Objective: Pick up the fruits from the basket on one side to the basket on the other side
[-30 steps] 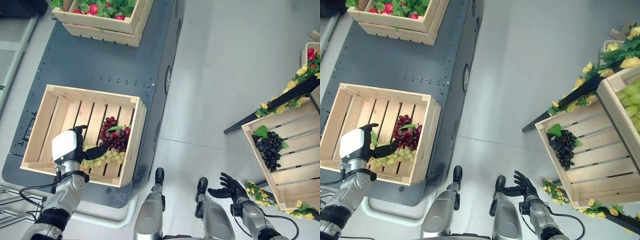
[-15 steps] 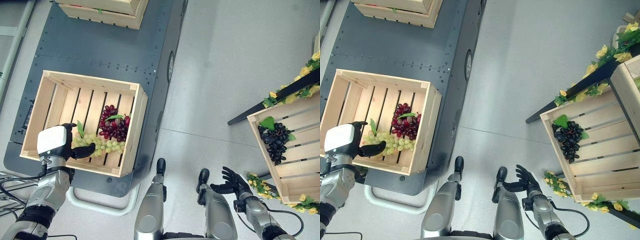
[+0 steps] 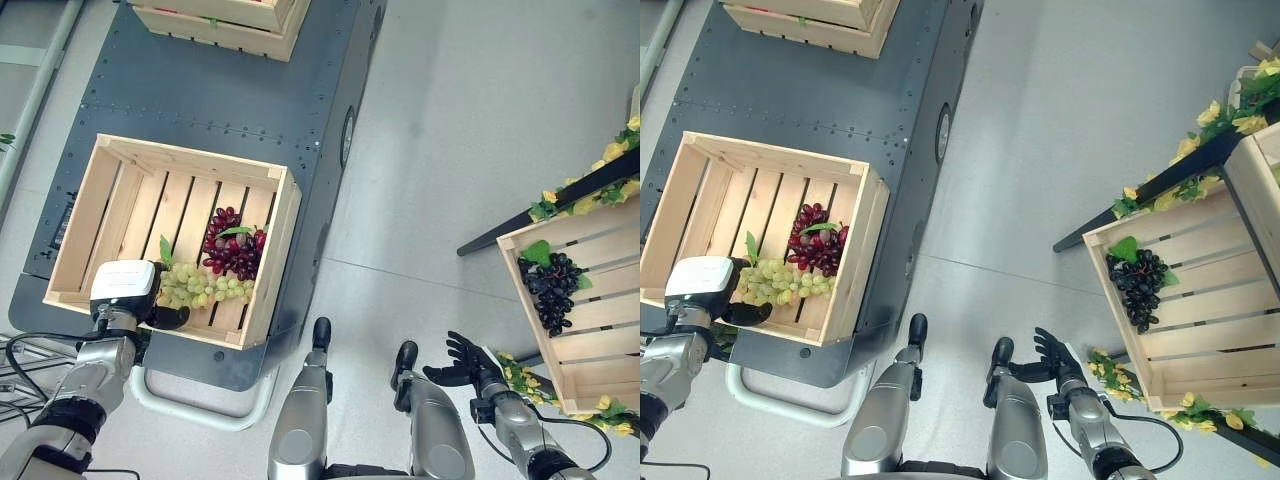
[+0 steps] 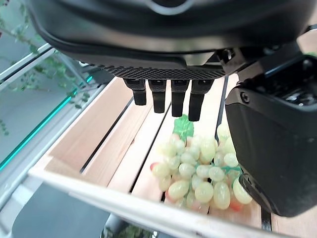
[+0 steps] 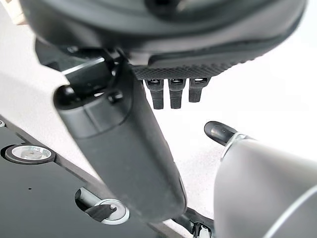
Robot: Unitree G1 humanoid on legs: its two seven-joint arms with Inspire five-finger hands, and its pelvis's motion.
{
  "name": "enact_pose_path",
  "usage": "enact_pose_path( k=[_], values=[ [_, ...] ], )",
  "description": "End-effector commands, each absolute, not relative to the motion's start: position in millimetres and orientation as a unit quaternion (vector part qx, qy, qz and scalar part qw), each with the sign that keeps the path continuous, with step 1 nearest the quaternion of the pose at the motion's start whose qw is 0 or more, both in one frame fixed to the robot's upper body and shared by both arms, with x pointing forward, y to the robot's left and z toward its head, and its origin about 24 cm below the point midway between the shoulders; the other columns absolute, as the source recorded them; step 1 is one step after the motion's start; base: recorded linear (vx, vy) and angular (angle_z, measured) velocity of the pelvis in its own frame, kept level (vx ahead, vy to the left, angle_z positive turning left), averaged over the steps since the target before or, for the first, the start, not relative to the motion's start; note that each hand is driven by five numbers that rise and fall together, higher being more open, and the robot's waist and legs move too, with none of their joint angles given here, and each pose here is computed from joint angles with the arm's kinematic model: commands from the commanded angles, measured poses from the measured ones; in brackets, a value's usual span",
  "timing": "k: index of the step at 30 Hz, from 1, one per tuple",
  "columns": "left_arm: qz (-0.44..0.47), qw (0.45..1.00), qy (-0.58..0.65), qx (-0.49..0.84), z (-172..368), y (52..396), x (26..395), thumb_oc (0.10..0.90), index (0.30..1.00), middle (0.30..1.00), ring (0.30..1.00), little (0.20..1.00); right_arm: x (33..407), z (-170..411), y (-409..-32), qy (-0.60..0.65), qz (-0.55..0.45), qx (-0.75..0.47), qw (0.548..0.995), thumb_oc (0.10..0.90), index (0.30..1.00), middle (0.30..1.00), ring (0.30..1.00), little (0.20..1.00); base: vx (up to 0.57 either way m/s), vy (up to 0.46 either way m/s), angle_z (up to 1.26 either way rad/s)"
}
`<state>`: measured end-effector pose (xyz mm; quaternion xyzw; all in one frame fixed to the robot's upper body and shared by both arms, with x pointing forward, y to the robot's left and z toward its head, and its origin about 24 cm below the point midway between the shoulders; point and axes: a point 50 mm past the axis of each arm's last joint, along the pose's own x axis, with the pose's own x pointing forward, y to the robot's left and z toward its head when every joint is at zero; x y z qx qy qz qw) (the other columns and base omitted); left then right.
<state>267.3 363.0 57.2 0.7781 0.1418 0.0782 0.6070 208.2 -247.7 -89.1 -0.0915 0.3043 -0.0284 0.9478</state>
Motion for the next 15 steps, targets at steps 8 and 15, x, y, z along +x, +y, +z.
enact_pose_path(
  k=[8, 15],
  values=[
    [0.231, 0.518, 0.129, 0.813, 95, 394, 268, 0.8, 0.9, 0.9, 0.9, 0.9, 212, -81, -246, 0.265, -0.04, -0.085, 0.959, 0.8, 0.9, 0.9, 0.9, 0.9, 0.0, 0.0, 0.0],
    [0.246, 0.533, 0.142, 0.797, 83, 386, 274, 0.8, 0.9, 0.9, 0.9, 0.9, 218, -78, -236, 0.254, -0.03, -0.087, 0.963, 0.8, 0.9, 0.9, 0.9, 0.9, 0.0, 0.003, -0.01]
  ],
)
